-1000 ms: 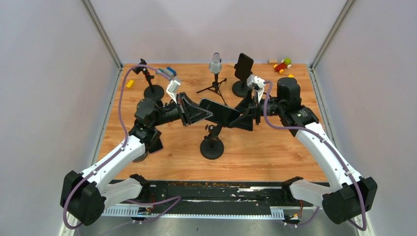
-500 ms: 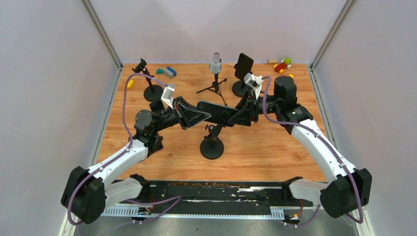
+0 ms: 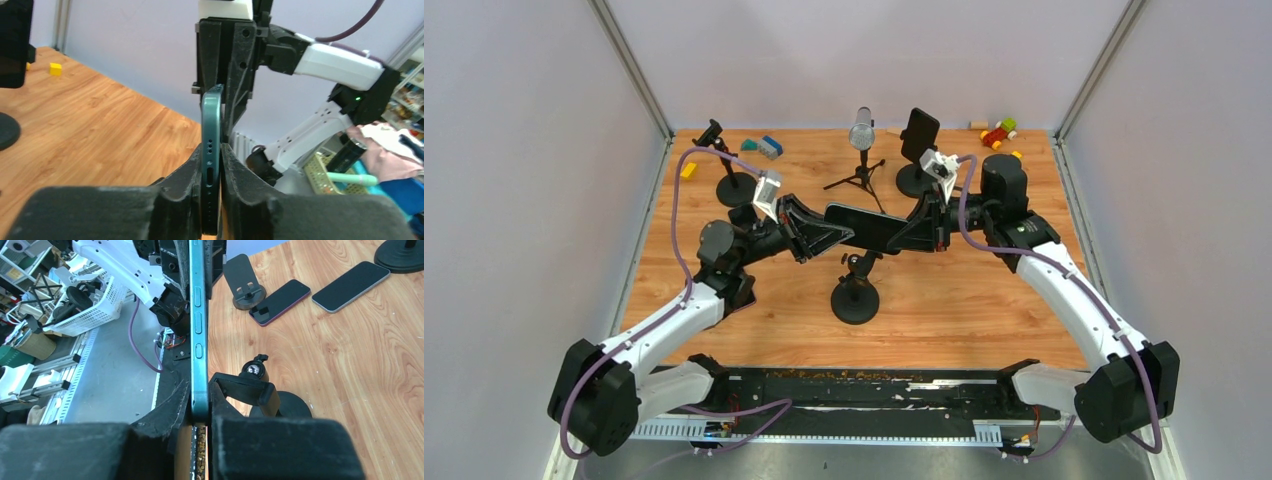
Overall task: Place the phone on the phone stand
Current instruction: Pick up the phone at the center of the board.
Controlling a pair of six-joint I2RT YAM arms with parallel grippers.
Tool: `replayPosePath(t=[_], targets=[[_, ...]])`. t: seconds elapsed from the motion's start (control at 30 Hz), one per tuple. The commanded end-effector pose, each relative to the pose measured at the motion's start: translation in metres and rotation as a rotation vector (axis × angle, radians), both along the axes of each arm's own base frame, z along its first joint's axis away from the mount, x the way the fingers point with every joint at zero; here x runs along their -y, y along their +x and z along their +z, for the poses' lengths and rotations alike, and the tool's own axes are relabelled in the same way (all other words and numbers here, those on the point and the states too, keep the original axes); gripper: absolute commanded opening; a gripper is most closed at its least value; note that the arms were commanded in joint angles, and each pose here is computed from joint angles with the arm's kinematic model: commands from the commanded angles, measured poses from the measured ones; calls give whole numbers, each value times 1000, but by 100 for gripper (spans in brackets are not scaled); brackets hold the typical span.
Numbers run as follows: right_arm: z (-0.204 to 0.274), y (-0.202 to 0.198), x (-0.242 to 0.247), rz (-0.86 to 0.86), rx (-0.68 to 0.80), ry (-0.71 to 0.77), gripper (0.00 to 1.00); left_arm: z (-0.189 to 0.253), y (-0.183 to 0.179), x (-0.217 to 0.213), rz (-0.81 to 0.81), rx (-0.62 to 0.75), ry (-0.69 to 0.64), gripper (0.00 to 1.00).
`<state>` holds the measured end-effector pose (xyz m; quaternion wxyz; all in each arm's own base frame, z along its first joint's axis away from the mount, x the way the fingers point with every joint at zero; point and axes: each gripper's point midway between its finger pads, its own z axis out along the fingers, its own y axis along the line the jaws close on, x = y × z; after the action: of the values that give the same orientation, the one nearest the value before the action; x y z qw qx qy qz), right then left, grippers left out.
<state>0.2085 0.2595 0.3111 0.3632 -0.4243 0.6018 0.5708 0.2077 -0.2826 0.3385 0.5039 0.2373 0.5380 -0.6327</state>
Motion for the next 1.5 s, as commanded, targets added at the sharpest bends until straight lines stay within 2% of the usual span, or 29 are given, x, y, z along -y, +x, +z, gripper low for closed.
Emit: replayPosePath(t=[0.0,0.1,0.17,0.37,0.5,0.53,0.57,0.67,0.7,0.73,0.77,0.87,1.2,1.37,1.47], targets=[[20,-4,7,-18,118,15,0,-3,5,-1,31,86,87,35],[23,-8,10,-12,120,11,0,-2,6,0,34,111,131,55],[26,-12,12,7,151,18,0,-3,6,-1,33,117,151,62],[32,-21,19,10,179,9,0,0,-1,-2,6,161,222,83],[24,-21,22,-10,202,-27,0,-5,-8,-6,-34,190,352,93],[22,-20,23,-16,209,-38,0,-5,-6,-8,-26,256,386,93],[20,-20,24,-15,213,-50,0,-7,-8,-11,-36,233,438,95],[13,-21,26,-20,238,-81,0,-7,-8,-21,-45,346,566,96],[11,-22,26,-18,248,-89,0,-4,-12,-25,-63,330,607,97],[10,-23,25,-19,257,-98,0,-2,-11,-27,-68,388,634,97],[9,-25,25,-15,266,-106,0,-1,-16,-32,-92,390,678,97],[10,-28,21,-3,300,-123,0,15,-16,-35,-107,449,718,97],[9,-41,-11,96,363,-177,0,-1,-39,-46,-266,396,892,93],[6,-44,-26,139,374,-193,0,-12,-53,-39,-347,378,937,93],[4,-43,-32,149,388,-203,0,-21,-54,-37,-367,349,969,89]])
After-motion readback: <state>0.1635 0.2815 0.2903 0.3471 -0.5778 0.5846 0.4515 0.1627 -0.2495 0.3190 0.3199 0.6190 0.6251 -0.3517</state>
